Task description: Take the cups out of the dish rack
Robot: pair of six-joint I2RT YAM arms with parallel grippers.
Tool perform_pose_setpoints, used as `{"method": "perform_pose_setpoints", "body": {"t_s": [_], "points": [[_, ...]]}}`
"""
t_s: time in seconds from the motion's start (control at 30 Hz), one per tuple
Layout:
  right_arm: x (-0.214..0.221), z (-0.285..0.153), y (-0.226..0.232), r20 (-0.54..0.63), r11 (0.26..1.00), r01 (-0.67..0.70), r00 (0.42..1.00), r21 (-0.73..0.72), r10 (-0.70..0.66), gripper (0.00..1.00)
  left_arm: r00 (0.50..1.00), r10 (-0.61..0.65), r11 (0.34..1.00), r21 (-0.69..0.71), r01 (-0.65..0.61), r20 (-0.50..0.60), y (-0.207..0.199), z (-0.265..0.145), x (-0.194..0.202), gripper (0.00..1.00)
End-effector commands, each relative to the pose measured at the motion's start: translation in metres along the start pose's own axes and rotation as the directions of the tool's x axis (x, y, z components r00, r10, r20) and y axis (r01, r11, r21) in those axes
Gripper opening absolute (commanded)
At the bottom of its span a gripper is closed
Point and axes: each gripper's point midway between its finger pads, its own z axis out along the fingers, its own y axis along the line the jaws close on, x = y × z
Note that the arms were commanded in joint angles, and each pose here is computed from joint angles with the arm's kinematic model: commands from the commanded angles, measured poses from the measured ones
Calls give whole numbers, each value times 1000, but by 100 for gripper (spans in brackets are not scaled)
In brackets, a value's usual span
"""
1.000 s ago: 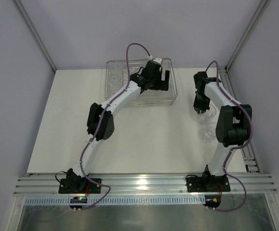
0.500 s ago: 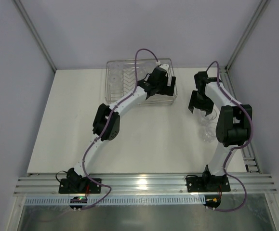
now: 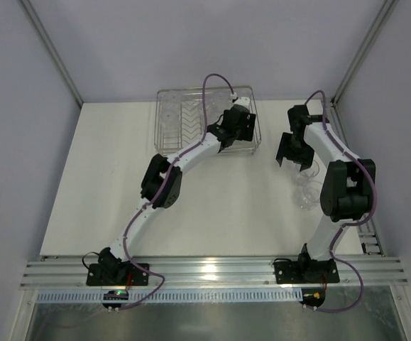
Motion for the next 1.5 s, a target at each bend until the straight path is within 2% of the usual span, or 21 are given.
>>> {"method": "perform_pose_setpoints", "body": {"t_s": [0.0, 0.03, 0.1, 0.13, 0.17, 0.3, 0.47, 0.53, 0.57, 0.63, 0.67, 0.73, 0.77, 0.83, 0.87, 0.9, 0.97, 1.07, 1.17, 1.27, 1.47], "points": [[-9, -26, 3, 79, 998, -20, 997, -59, 24, 74, 999, 13, 999, -51, -11, 42, 8, -14, -18, 50], [-8, -27, 2, 80, 998, -18, 997, -61, 23, 74, 999, 16, 998, -65, -13, 50, 11, -17, -21, 36], [-9, -34, 3, 98, 996, -15, 995, -83, 23, 74, 998, 29, 996, -82, -24, 52, 16, -23, -21, 21], [-7, -35, 4, 101, 996, -12, 995, -89, 21, 74, 997, 25, 996, -82, -19, 77, 15, -35, -34, 8], [-8, -38, 3, 111, 995, -11, 994, -96, 22, 74, 995, 24, 995, -103, -14, 93, 19, -42, -41, 2], [-11, -56, 12, 165, 986, 10, 986, -167, 18, 74, 992, 31, 988, -154, -11, 126, 35, -73, -55, 0], [-9, -91, 36, 242, 932, 79, 970, -354, 9, 74, 961, -31, 982, -169, 80, 274, 49, -144, -106, 0], [-5, -99, 42, 256, 909, 106, 967, -402, 0, 74, 955, -84, 977, -164, 135, 283, 57, -159, -100, 0], [-3, -115, 56, 281, 860, 143, 960, -489, 0, 74, 938, -129, 975, -131, 179, 323, 58, -186, -116, 0], [11, -127, 73, 273, 780, 180, 962, -600, -11, 74, 932, -237, 965, -45, 258, 274, 58, -197, -99, 0], [17, -153, 90, 304, 669, 232, 952, -706, -9, 74, 931, -276, 958, -5, 285, 240, 56, -203, -93, 0], [40, -163, 105, 283, 547, 254, 959, -798, -32, 74, 917, -359, 932, 121, 342, 173, 45, -228, -88, 0], [51, -191, 115, 303, 417, 290, 952, -861, -36, 74, 896, -430, 899, 147, 413, 111, 44, -226, -65, 0], [74, -198, 123, 281, 309, 286, 958, -907, -60, 74, 851, -524, 814, 311, 491, 25, 29, -252, -57, 0], [75, -211, 128, 283, 244, 285, 958, -927, -43, 74, 788, -615, 729, 355, 585, -33, 28, -251, -34, 0], [91, -215, 130, 266, 184, 275, 961, -944, -68, 74, 754, -656, 671, 425, 607, -41, 23, -266, -38, 0], [97, -224, 135, 293, 121, 299, 954, -946, -66, 74, 693, -712, 569, 483, 665, -114, 21, -276, -22, 0], [115, -227, 142, 293, 74, 299, 952, -951, -90, 74, 572, -790, 405, 513, 757, -219, 19, -285, 7, 0], [136, -222, 152, 259, 50, 268, 956, -962, -135, 74, 496, -823, 268, 581, 769, -276, 15, -298, 7, 0], [148, -220, 162, 279, 30, 287, 947, -958, -158, 74, 427, -837, 170, 579, 797, -342, 14, -300, 15, 0], [147, -213, 165, 293, 62, 305, 944, -950, -151, 74, 394, -833, 101, 594, 798, -388, 13, -304, 24, 0]]}}
